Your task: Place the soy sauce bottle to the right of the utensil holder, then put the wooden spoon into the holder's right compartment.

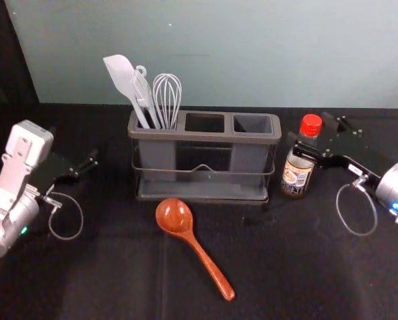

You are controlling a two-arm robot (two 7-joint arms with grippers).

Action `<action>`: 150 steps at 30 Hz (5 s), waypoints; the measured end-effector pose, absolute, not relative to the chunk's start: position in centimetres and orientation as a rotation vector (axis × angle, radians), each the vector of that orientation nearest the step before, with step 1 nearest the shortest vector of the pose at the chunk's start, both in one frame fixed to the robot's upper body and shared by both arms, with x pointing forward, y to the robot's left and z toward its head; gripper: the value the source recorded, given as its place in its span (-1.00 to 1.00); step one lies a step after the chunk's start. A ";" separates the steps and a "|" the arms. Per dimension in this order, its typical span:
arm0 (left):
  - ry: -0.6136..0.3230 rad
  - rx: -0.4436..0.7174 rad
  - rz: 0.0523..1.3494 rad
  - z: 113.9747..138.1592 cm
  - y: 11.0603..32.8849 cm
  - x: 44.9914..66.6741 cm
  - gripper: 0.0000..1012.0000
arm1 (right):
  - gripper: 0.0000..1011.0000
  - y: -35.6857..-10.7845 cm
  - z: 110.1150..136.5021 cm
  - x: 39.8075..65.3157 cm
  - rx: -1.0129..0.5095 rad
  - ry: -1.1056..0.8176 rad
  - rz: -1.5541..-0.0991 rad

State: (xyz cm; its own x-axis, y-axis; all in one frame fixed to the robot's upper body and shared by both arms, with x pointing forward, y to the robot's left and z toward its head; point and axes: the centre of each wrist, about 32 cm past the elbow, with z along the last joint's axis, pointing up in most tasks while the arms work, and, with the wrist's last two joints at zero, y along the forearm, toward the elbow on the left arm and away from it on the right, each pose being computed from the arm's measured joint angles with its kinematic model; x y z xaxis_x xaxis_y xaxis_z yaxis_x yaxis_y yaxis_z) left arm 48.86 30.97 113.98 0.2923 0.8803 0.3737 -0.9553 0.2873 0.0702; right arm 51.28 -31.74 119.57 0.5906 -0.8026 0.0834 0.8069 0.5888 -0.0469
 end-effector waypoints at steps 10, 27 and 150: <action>-0.285 0.305 1.248 114.0 31.0 48.9 0.99 | 0.98 -32.6 121.8 49.5 -0.041 -0.114 -0.959; -0.285 0.304 1.248 114.0 31.0 48.9 0.99 | 0.98 -29.9 126.8 46.7 -0.089 -0.140 -0.734; -0.285 0.304 1.248 114.0 31.0 48.9 0.99 | 0.98 -7.5 122.3 53.1 -0.773 0.302 -0.758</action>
State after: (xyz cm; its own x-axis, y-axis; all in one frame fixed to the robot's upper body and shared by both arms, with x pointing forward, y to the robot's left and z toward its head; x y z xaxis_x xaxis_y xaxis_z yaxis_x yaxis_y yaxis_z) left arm 48.86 30.97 113.98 0.2923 0.8803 0.3737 -0.9553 0.2873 0.0703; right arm 53.10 -7.47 122.27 0.7010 -0.7129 0.0212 0.5033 0.4734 -0.7228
